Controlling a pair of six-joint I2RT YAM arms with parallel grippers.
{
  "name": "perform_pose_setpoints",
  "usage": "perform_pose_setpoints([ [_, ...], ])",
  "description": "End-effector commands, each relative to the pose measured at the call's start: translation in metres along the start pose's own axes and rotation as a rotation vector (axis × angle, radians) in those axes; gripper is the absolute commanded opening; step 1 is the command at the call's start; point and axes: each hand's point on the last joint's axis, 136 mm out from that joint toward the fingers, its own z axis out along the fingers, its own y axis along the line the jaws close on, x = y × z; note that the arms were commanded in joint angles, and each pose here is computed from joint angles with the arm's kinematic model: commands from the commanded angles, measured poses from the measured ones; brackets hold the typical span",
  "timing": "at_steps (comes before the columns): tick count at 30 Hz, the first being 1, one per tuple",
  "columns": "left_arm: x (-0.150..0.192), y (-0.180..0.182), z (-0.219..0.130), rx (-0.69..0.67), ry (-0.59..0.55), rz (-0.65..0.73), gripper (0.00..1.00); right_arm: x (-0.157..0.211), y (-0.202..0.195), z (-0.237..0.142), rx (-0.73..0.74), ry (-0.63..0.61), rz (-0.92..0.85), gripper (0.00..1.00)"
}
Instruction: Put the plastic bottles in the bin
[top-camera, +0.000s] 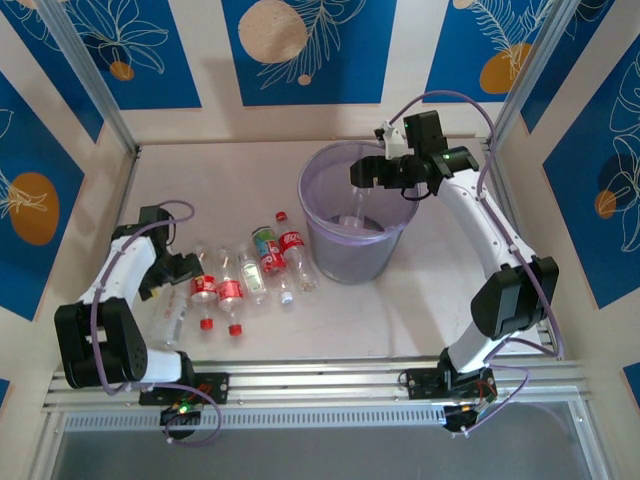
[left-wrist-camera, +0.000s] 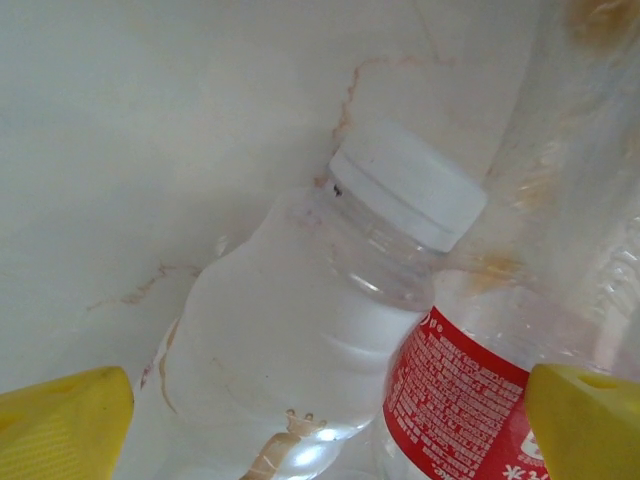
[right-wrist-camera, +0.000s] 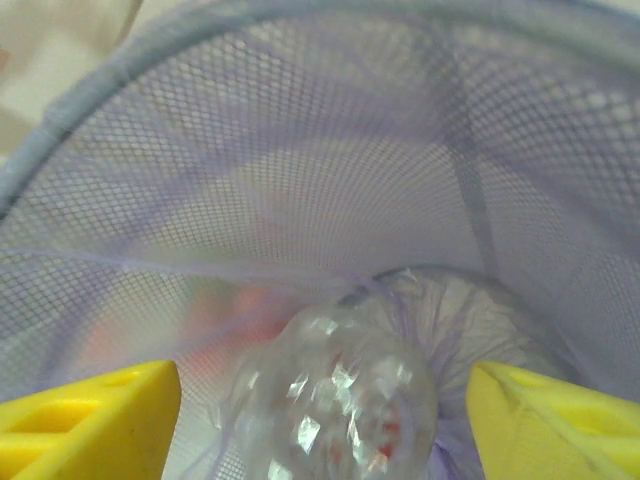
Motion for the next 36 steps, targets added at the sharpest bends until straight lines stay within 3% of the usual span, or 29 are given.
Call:
perform_pose_setpoints([
  [1,0.007,0.003,0.007,0.002,0.03,-0.036,1.0,-0.011,0.017,-0.014,-0.067,-0.054,-0.035,0.78],
  [7,0.019,0.005,0.013,0.007,0.052,-0.056,1.0,-0.022,0.019,-0.02,-0.083,-0.089,-0.042,0.78],
  [13,0.026,0.001,0.019,0.037,0.072,-0.066,0.85,-0.023,0.017,-0.015,-0.091,-0.088,-0.032,0.78],
  [23,0.018,-0.031,0.027,0.197,0.06,-0.116,0.7,-0.024,0.016,-0.018,-0.074,-0.099,-0.033,0.78],
  [27,0.018,-0.038,0.035,0.203,0.076,-0.103,0.81,-0.022,0.015,-0.02,-0.062,-0.103,-0.031,0.8],
  [33,0.017,-0.04,0.044,0.199,0.086,-0.089,0.81,-0.019,0.019,-0.029,-0.054,-0.12,-0.031,0.8],
  [36,0.016,-0.04,0.046,0.199,0.086,-0.08,0.73,-0.02,0.02,-0.034,-0.05,-0.13,-0.036,0.8],
])
